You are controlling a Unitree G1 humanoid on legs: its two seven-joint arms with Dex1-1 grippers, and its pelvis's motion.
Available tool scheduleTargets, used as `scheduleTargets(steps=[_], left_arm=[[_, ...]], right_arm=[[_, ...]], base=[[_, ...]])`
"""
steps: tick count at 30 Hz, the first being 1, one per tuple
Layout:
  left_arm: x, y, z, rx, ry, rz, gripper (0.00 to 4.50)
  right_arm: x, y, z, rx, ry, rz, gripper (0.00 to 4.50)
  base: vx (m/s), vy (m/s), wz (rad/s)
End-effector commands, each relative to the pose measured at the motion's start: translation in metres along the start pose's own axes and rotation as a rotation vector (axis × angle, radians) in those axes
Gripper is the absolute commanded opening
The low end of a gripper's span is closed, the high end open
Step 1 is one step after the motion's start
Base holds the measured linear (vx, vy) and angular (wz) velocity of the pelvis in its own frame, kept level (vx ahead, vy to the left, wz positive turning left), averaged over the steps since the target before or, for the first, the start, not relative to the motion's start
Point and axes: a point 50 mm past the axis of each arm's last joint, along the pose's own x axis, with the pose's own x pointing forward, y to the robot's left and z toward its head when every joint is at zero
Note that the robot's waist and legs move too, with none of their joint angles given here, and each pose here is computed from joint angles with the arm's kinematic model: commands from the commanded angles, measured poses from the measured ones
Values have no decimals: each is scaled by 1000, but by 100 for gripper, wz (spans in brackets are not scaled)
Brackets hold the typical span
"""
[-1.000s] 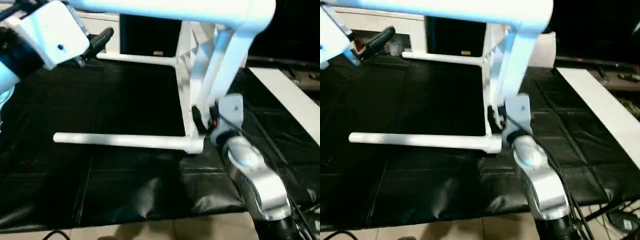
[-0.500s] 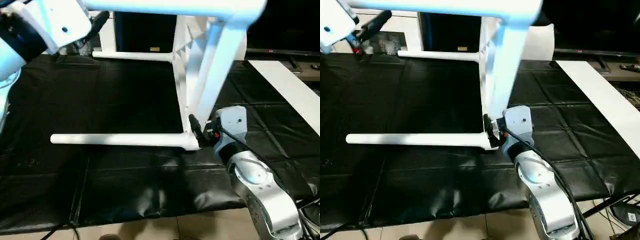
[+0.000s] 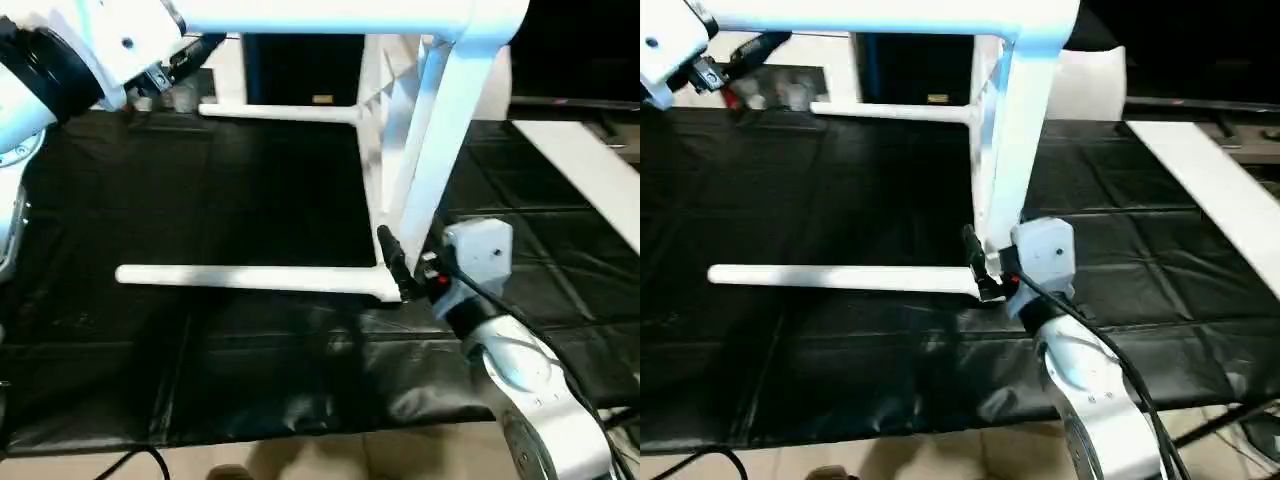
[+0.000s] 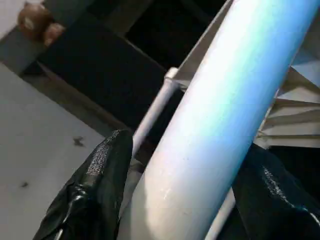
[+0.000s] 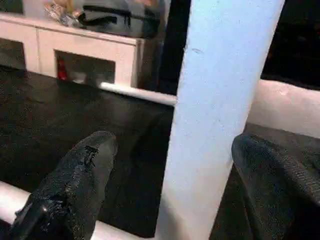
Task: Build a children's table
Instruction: Flip table
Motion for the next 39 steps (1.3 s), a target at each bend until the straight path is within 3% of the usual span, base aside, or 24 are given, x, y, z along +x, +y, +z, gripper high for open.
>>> scheduleTargets(steps=[1,6,12,17,23,27,29,34,35,39], left_arm=[[1,-2,-6,-265,-42,45,279],[0,6,-4,-358,-28,104,279],[-1,12,0,-373,-34,135,279],[-5,19,-1,-443,-16,227,279],[-14,28,-9,-562,34,387,279],[-18,31,-11,-584,41,430,279],[-20,32,-11,-590,34,438,276],[-23,26,-8,-587,-6,401,261],[-26,19,-9,-553,-17,359,261],[-29,13,-9,-518,-60,317,254]], right_arm=[[-2,0,11,-8,-70,35,406],[-3,5,10,-31,-95,95,406],[-2,2,6,-39,-96,107,406],[-3,0,4,-45,-101,117,406],[-9,5,2,-19,-117,144,406],[-11,7,-1,11,-121,158,406],[-13,6,-2,25,-125,156,439],[-18,-6,-10,103,-117,58,450],[-18,-16,-16,163,-104,-15,450],[-8,-30,-21,255,-97,-89,450]], base=[[0,0,0],[0,0,0],[0,0,0],[0,0,0],[0,0,0],[0,0,0],[0,0,0],[0,0,0],[0,0,0],[0,0,0]])
